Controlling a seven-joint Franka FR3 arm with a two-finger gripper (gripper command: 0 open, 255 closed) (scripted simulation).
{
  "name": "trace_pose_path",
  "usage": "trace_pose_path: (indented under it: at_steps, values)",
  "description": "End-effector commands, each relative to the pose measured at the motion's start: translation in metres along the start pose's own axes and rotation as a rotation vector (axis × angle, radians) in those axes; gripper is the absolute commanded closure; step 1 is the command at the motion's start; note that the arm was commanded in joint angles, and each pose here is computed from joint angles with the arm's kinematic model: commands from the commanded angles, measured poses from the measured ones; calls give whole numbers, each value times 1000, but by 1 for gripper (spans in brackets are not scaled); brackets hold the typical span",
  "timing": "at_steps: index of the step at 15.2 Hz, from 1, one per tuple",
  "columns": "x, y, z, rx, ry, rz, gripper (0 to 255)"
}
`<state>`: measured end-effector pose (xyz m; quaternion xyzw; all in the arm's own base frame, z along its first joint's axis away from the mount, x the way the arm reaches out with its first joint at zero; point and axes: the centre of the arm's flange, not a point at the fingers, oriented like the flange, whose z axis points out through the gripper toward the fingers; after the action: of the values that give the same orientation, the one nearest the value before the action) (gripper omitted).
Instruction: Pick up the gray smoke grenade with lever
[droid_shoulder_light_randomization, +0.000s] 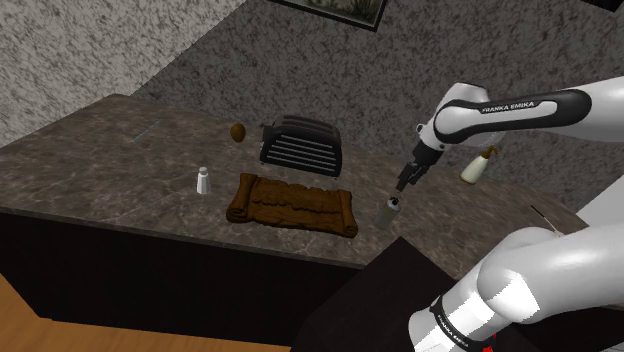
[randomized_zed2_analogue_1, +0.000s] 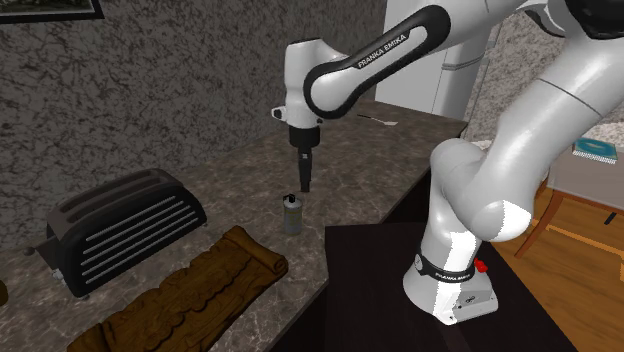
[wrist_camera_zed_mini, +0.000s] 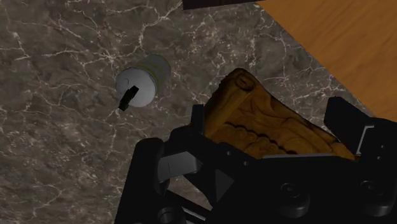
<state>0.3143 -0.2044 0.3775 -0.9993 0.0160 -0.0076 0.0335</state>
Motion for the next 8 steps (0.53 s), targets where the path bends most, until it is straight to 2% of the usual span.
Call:
trace_pose_path:
  at_steps: [1,8]
  values:
    - [1,21,18,2,11,-5,0]
    - [11,92,78,18,46,-19,0]
